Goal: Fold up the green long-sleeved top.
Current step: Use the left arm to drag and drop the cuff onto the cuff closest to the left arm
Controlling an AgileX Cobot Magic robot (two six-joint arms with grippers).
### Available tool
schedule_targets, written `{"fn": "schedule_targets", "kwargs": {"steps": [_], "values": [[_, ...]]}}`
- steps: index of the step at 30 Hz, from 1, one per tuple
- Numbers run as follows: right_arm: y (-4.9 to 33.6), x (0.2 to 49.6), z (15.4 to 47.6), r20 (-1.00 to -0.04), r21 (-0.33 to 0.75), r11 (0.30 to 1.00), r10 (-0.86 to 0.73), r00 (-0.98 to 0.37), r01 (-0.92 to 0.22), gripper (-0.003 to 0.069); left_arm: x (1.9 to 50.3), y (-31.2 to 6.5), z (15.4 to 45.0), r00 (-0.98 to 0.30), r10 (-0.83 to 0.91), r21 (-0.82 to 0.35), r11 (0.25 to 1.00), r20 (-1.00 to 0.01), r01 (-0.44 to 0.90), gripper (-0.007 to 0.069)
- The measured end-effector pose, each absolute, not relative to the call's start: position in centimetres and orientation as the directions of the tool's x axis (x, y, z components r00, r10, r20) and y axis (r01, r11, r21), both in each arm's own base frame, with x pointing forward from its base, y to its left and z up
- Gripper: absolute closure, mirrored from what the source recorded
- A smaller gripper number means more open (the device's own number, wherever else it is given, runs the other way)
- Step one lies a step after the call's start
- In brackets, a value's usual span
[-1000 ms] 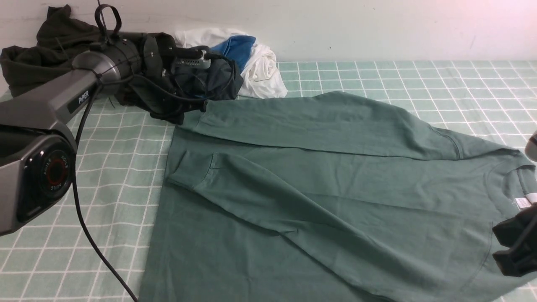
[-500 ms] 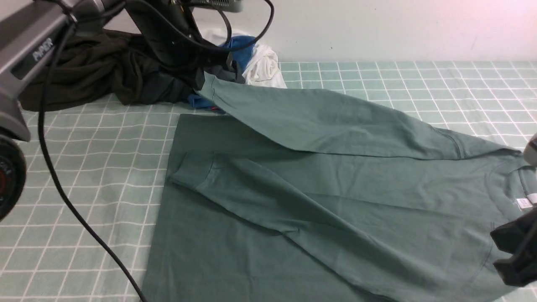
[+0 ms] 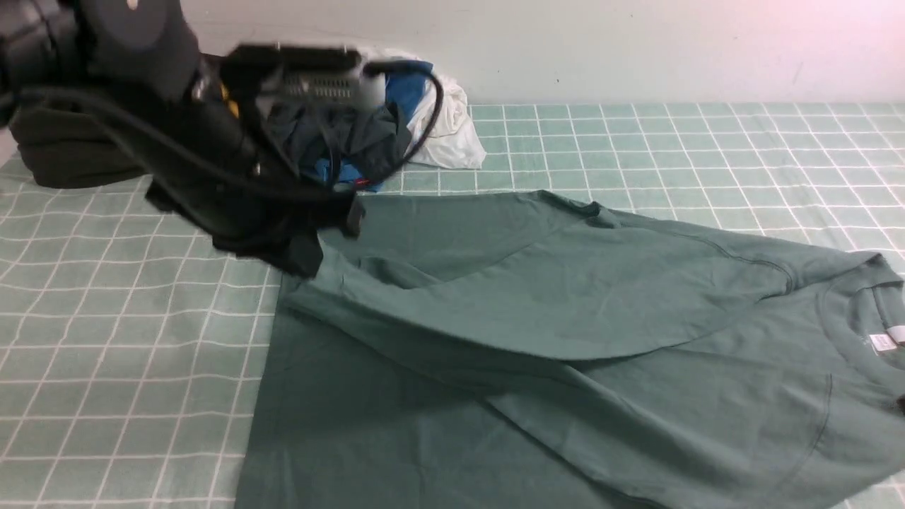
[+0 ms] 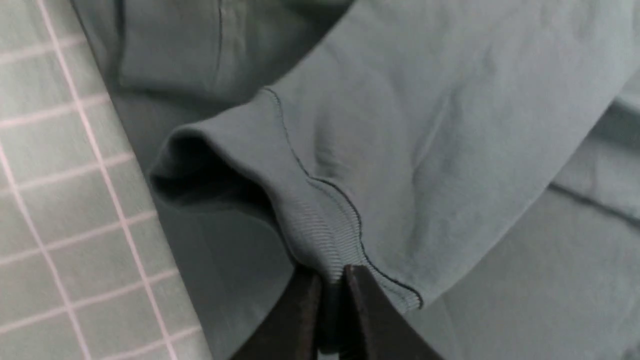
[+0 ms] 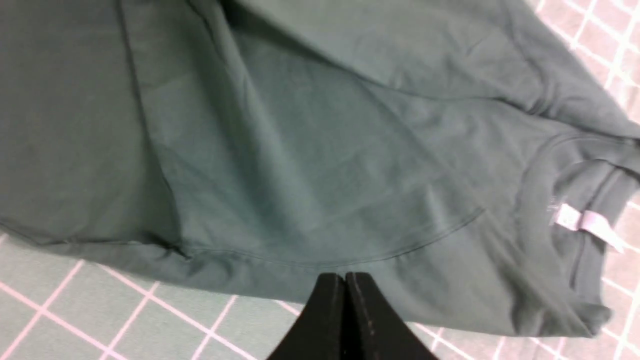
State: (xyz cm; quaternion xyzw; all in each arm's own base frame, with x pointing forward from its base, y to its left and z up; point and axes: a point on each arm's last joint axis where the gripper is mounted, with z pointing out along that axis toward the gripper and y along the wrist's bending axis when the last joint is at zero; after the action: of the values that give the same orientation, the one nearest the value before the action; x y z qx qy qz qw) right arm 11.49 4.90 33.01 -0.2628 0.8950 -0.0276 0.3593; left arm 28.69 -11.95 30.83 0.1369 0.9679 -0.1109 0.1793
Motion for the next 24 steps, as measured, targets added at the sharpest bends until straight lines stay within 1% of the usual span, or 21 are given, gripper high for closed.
{"fn": "schedule_targets", "kwargs": {"steps": [5, 7, 9, 10, 11, 12, 13, 15, 16, 17, 19, 21, 23, 24], "values": [[4.9, 11.3, 32.9, -0.615, -0.238, 0.862, -0.490, -0.618, -0.447, 0.0673, 25.9, -11.7, 26.0, -0.916, 0.254, -0.157, 0.937, -0.312, 0.313, 0.0598], [5.0, 11.2, 32.8, -0.612, -0.220, 0.864, -0.484, -0.626, -0.454, 0.0673, 25.3, -11.6, 24.4, -0.916, 0.281, -0.143, 0.933, -0.287, 0.331, 0.0598], [5.2, 11.1, 32.6, -0.592, -0.200, 0.857, -0.492, -0.638, -0.475, 0.0673, 24.9, -11.4, 23.2, -0.911, 0.320, -0.125, 0.924, -0.260, 0.360, 0.0594], [5.2, 11.1, 32.6, -0.590, -0.199, 0.856, -0.494, -0.639, -0.477, 0.0673, 24.9, -11.4, 23.2, -0.910, 0.324, -0.124, 0.923, -0.259, 0.364, 0.0592], [5.5, 11.0, 32.3, -0.558, -0.181, 0.844, -0.511, -0.654, -0.505, 0.0673, 24.9, -11.3, 22.5, -0.900, 0.367, -0.108, 0.910, -0.234, 0.399, 0.0571], [5.5, 10.9, 32.2, -0.549, -0.181, 0.840, -0.518, -0.656, -0.512, 0.0673, 24.9, -11.3, 22.4, -0.899, 0.373, -0.105, 0.909, -0.231, 0.404, 0.0568], [5.8, 10.9, 31.8, -0.506, -0.163, 0.823, -0.543, -0.670, -0.544, 0.0673, 24.9, -11.3, 22.0, -0.886, 0.412, -0.094, 0.894, -0.214, 0.438, 0.0527], [6.0, 10.8, 31.5, -0.481, -0.146, 0.812, -0.558, -0.676, -0.566, 0.0673, 24.8, -11.3, 21.9, -0.876, 0.440, -0.090, 0.882, -0.199, 0.464, 0.0482], [6.3, 10.8, 31.3, -0.464, -0.131, 0.800, -0.571, -0.677, -0.585, 0.0673, 24.7, -11.2, 21.8, -0.866, 0.465, -0.086, 0.870, -0.187, 0.485, 0.0438], [6.7, 10.9, 31.1, -0.444, -0.106, 0.780, -0.592, -0.672, -0.617, 0.0673, 24.4, -11.1, 21.8, -0.851, 0.502, -0.087, 0.851, -0.158, 0.518, 0.0348], [7.0, 10.9, 30.9, -0.438, -0.083, 0.770, -0.599, -0.671, -0.633, 0.0673, 24.1, -11.1, 21.8, -0.840, 0.529, -0.100, 0.835, -0.120, 0.541, 0.0269], [7.2, 10.8, 30.9, -0.437, -0.073, 0.758, -0.608, -0.663, -0.648, 0.0673, 23.4, -11.2, 21.7, -0.818, 0.571, -0.119, 0.810, -0.065, 0.574, 0.0204], [7.3, 10.7, 30.9, -0.440, -0.062, 0.749, -0.614, -0.656, -0.660, 0.0673, 22.4, -11.7, 21.7, -0.776, 0.631, -0.139, 0.768, -0.002, 0.625, 0.0158], [7.4, 10.7, 30.9, -0.442, -0.062, 0.745, -0.617, -0.651, -0.664, 0.0673, 21.7, -12.1, 21.5, -0.746, 0.665, -0.149, 0.741, 0.028, 0.655, 0.0148]]}}
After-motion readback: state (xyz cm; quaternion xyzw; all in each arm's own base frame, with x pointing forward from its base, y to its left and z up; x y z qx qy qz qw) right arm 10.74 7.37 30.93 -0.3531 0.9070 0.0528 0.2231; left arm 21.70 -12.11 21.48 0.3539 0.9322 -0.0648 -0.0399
